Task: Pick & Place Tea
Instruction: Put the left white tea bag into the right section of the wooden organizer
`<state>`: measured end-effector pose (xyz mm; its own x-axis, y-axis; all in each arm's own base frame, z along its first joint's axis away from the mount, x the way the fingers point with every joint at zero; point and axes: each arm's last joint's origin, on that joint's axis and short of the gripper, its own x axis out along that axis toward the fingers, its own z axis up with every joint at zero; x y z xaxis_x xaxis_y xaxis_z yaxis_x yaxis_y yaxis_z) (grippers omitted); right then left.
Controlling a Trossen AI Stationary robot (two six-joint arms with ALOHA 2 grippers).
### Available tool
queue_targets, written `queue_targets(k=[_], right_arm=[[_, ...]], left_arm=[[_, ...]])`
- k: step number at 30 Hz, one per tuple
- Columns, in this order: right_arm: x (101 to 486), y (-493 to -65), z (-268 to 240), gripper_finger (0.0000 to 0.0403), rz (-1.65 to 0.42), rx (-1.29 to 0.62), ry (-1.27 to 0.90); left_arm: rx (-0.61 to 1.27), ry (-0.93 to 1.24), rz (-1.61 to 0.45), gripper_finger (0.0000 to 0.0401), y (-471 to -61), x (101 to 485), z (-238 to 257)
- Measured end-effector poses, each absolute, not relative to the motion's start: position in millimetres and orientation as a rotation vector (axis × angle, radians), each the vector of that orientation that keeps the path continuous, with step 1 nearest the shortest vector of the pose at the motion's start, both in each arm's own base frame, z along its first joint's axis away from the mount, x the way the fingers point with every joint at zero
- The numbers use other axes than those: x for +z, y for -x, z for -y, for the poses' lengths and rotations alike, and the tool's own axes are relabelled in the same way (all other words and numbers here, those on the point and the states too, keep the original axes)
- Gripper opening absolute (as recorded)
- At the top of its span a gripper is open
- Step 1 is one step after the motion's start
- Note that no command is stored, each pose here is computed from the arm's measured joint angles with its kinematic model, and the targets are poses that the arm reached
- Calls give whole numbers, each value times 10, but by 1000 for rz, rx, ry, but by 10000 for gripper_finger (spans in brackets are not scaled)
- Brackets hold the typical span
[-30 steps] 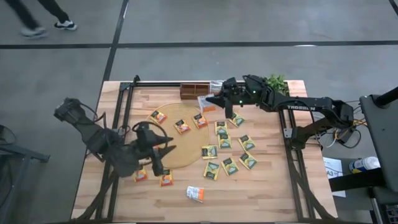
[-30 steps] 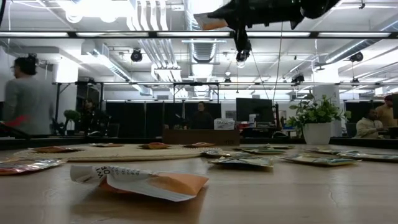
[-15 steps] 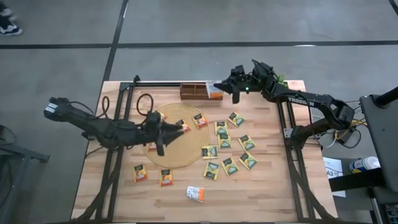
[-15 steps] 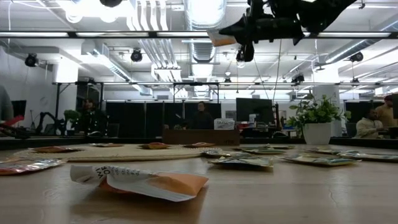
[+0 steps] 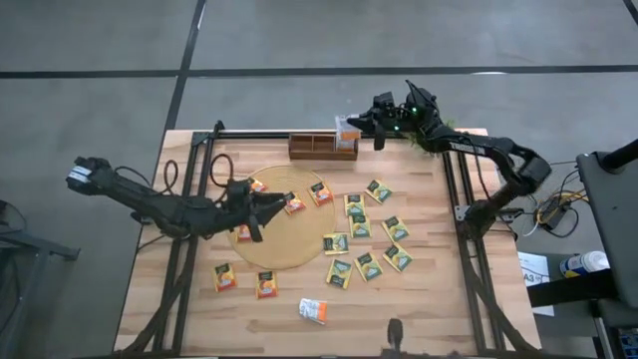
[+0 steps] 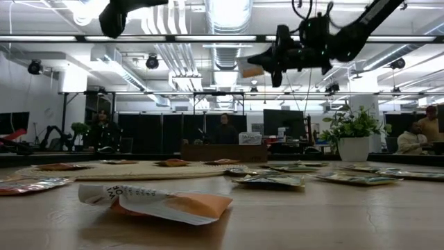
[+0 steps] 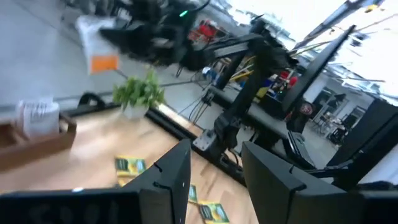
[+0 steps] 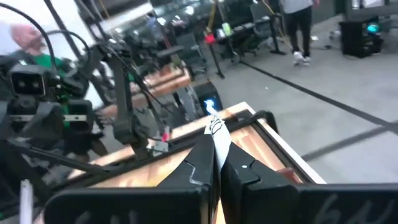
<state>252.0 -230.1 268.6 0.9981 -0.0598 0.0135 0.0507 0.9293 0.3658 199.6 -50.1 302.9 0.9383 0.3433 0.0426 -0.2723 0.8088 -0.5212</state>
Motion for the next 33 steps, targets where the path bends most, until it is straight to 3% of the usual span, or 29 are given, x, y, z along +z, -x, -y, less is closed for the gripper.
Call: queue_targets(k=[8,25,33], right_arm=[[2341,-2559,2640,8,169,-42,-452],[1612,-2596,2866,8,46,-94,-584],[1484,-2520,2949,8,11,-134,-598]], left_arm=[[330,480,130,137,-1984,3035,497],[332,446,125,137,-1983,3036,496],[332,448,128,137,-1984,3038,494]])
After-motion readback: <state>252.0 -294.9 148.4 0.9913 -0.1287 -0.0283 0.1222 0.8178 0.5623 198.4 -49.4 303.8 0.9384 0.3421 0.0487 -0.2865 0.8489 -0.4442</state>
